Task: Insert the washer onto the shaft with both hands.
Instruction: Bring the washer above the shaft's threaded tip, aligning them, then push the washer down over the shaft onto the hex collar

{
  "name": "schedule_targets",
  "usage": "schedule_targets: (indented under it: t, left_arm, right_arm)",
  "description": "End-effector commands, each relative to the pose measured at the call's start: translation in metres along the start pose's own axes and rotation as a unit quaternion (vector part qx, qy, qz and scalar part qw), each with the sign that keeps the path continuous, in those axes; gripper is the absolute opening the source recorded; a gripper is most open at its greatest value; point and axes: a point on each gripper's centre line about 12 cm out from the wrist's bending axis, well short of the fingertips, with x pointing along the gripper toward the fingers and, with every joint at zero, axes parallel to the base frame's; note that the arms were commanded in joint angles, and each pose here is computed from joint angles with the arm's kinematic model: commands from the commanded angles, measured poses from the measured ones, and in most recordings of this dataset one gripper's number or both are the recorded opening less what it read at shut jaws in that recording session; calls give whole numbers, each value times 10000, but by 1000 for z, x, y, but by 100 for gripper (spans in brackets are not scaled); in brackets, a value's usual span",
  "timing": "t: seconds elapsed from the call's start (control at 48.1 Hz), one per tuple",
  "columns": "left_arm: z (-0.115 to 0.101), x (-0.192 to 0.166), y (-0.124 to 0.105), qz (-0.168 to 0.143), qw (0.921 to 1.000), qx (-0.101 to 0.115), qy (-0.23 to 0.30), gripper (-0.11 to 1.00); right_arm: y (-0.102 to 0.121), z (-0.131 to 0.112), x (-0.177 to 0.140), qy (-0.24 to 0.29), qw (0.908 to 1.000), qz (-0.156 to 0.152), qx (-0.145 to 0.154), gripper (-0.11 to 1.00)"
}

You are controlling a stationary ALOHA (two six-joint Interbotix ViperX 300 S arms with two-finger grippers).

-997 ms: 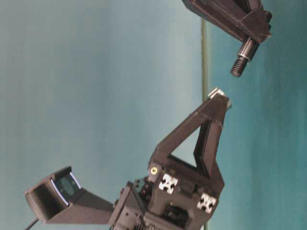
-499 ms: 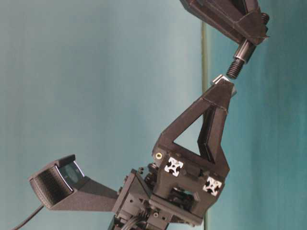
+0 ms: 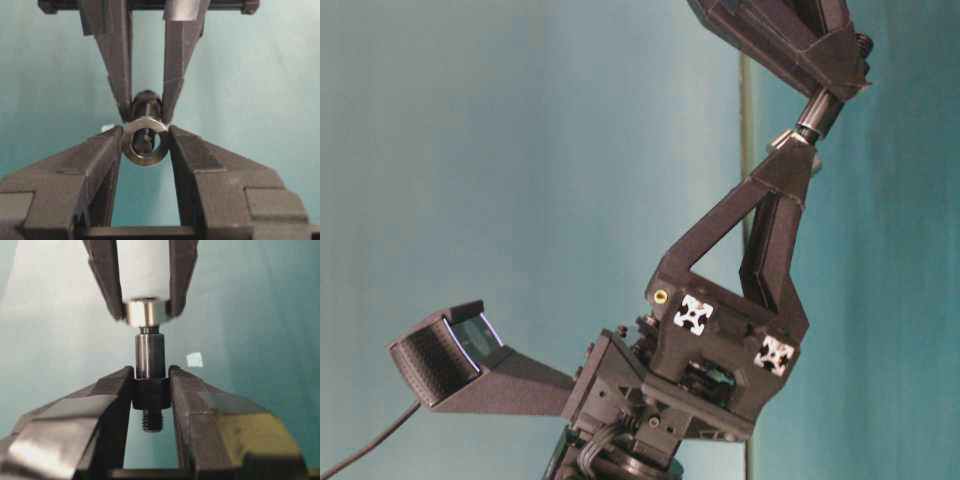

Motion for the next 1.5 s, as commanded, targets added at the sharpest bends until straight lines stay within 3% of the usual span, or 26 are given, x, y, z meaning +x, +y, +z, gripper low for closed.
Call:
schedule_targets:
  t: [0.0, 1.475]
  left_arm:
    - [7, 3, -4, -58, 9999, 19, -125, 38]
    - [-1, 11, -8, -75, 9999, 46, 140, 38]
  right_arm:
    - [3, 8, 2, -156, 9999, 42, 48, 0]
    - [7, 12, 7, -208, 9997, 92, 37, 0]
